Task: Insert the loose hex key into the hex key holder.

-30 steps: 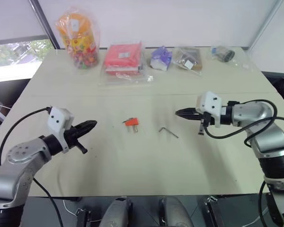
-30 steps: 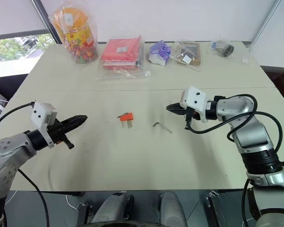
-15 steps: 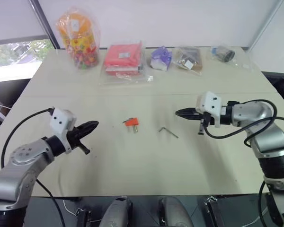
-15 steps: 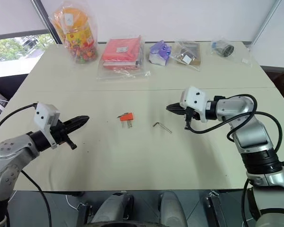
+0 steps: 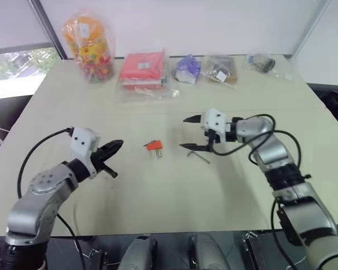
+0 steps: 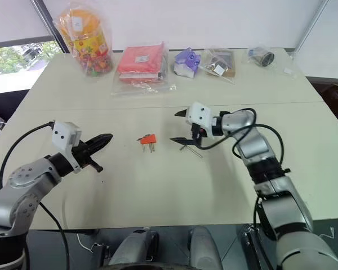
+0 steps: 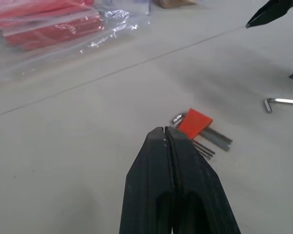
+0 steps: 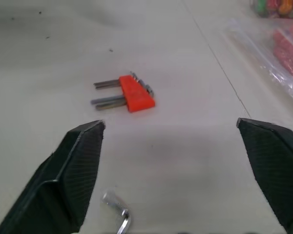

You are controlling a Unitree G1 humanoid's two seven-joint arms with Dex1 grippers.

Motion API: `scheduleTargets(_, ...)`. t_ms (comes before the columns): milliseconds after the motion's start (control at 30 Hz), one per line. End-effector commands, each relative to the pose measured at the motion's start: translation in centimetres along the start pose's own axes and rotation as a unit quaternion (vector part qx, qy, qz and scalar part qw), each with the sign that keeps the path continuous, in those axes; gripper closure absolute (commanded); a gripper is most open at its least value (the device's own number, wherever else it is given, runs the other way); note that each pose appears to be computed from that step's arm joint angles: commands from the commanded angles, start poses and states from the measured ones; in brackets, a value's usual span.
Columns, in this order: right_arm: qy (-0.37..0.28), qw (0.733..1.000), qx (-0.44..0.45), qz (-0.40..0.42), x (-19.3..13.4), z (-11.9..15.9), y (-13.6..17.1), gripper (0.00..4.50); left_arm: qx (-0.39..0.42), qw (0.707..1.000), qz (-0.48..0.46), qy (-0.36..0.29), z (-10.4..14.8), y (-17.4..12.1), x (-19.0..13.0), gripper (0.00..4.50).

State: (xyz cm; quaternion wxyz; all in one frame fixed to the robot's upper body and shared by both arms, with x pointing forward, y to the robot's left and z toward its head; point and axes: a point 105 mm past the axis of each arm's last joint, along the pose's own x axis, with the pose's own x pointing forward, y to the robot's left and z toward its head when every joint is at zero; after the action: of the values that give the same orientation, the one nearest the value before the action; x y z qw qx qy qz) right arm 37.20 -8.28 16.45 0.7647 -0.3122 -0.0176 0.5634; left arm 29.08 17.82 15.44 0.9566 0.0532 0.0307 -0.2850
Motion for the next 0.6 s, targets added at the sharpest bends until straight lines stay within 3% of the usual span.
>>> scheduleTargets(33,0.004,0.999,-0.032,0.011,1.5,0.1,-1.0,0.04,0.020,1.000,0.000,-0.019,1.2,-0.9,0.2,4.50)
scheduleTargets(300,0.015,0.998,-0.046,0.034,5.2,-0.6,-0.9,0.04,0.015,1.000,0.010,-0.010,0.9,-1.8,-0.9,4.50)
scheduleTargets(600,0.023,0.998,-0.054,0.037,6.7,-1.5,0.3,0.04,0.018,1.000,0.018,0.013,0.3,-2.1,-2.3,4.50)
